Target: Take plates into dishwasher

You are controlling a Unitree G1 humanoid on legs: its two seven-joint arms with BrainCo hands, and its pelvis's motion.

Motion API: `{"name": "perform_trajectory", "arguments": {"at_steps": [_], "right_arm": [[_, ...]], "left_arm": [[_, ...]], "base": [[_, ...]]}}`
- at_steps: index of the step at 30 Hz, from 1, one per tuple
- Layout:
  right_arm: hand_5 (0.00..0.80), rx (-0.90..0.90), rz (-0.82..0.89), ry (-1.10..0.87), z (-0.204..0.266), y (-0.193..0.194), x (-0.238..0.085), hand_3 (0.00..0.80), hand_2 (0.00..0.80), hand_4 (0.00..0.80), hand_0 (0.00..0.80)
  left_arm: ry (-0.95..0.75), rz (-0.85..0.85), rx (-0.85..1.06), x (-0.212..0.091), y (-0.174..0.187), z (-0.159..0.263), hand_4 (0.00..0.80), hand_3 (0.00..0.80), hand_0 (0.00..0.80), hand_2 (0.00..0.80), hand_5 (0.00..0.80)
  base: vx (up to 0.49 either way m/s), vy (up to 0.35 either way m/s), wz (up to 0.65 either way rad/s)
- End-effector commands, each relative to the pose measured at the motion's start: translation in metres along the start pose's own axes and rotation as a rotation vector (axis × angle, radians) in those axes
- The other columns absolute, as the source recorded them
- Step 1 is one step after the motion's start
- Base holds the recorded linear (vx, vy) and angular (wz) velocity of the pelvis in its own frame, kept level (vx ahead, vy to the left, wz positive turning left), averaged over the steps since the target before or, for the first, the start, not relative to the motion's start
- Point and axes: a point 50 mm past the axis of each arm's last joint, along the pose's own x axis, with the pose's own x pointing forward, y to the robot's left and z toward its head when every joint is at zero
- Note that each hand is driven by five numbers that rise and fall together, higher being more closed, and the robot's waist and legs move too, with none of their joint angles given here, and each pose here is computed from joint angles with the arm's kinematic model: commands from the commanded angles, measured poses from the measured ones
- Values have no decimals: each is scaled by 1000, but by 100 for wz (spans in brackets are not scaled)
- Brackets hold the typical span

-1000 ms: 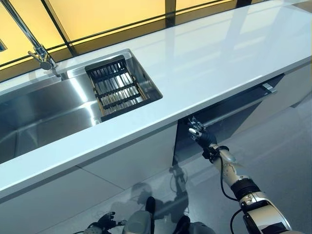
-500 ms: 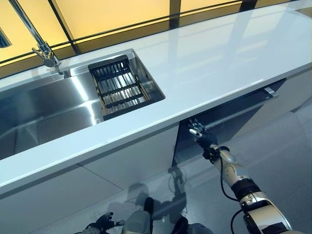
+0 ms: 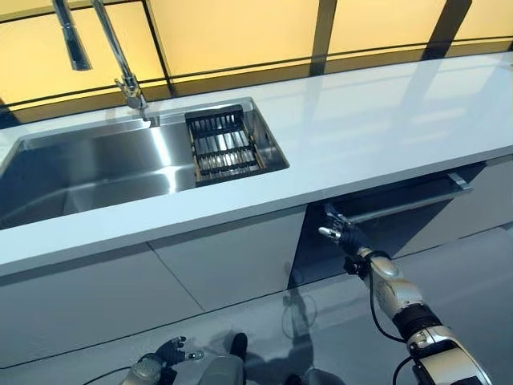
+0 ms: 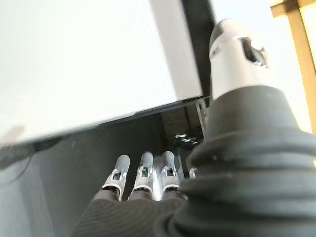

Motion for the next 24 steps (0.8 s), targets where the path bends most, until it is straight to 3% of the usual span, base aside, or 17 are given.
{"name": "perform_trajectory", "arguments": {"at_steps": [1,4,7,14,16,24], "right_arm": [[0,-229,-62,-92,24,-28,-12,0,0,0,0],[0,-313,-87,17,1,-51,-30,0,0,0,0],[0,-273,-110,115,-23,-65,-43,0,0,0,0],[0,-347,-170,423,-86,-92,-82,0,0,0,0],[0,-473,-179,540,-109,-101,-99,0,0,0,0],[0,-407,-188,665,-142,-90,-114,0,0,0,0]], "left_arm": [[-92,19,-62,1,5,19,0,0,0,0,0],[-76,29,-112,0,7,14,0,0,0,0,0],[-41,46,-146,-2,12,1,0,0,0,0,0],[54,95,-250,-14,15,-43,0,0,0,0,0],[76,110,-273,-16,15,-52,0,0,0,0,0],[-10,106,-163,-5,42,-4,0,0,0,0,0]], "base": [[-189,42,92],[-179,75,69],[-164,72,41],[-258,231,9],[-547,374,2],[-843,478,35]]}}
